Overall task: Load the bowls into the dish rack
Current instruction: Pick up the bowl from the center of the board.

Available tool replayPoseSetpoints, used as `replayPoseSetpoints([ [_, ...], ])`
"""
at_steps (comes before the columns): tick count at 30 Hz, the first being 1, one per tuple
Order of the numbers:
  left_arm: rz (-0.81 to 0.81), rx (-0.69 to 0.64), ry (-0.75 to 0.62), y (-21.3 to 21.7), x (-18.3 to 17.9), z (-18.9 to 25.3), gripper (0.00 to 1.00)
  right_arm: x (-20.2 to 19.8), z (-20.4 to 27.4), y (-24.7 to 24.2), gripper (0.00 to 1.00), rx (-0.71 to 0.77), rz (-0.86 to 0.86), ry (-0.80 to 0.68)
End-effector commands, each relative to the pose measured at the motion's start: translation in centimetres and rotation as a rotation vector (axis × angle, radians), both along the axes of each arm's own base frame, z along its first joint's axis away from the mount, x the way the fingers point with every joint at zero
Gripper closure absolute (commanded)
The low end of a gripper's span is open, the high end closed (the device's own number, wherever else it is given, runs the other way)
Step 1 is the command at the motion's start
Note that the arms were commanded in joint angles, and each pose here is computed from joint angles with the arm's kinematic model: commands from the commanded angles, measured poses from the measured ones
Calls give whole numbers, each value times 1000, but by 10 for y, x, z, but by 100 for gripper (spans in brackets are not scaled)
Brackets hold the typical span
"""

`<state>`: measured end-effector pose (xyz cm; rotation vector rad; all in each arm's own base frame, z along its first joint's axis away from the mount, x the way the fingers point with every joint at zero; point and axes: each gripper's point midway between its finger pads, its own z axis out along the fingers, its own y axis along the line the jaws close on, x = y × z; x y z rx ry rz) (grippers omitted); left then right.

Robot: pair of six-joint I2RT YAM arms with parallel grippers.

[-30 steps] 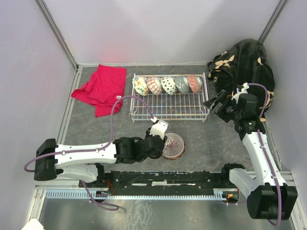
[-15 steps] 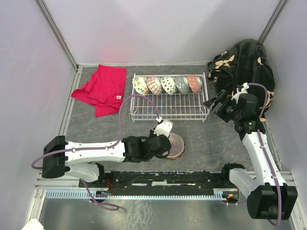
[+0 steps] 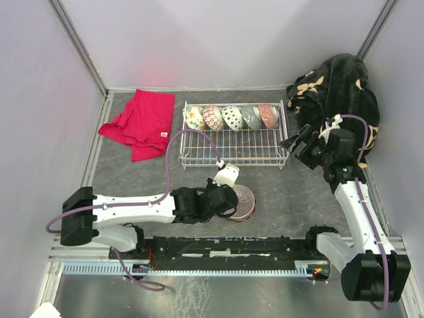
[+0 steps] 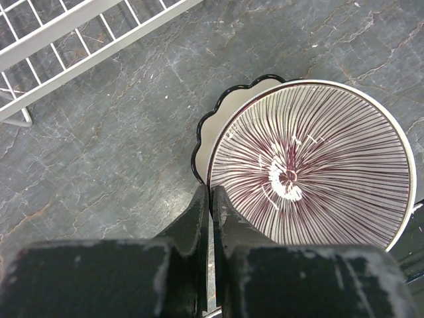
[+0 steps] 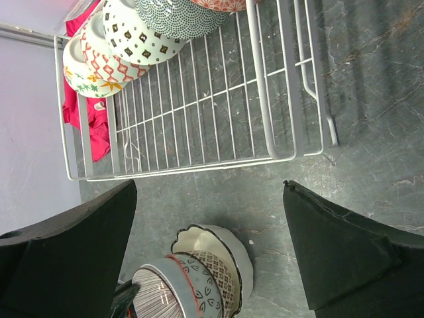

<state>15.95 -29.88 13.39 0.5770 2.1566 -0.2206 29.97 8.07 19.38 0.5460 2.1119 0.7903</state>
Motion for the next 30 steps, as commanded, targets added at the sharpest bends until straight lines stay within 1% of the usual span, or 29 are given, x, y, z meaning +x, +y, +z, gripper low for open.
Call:
replayPoseSetpoints([
  [1, 4, -108, -12, -15, 0, 27, 97, 5, 12, 3, 1, 4, 14, -51],
  [14, -2, -194, -41, -9, 0, 57, 97, 5, 13, 3, 1, 3, 17, -53],
  [30, -2, -184, -64, -12, 2, 74, 97, 6, 11, 3, 1, 5, 16, -47],
])
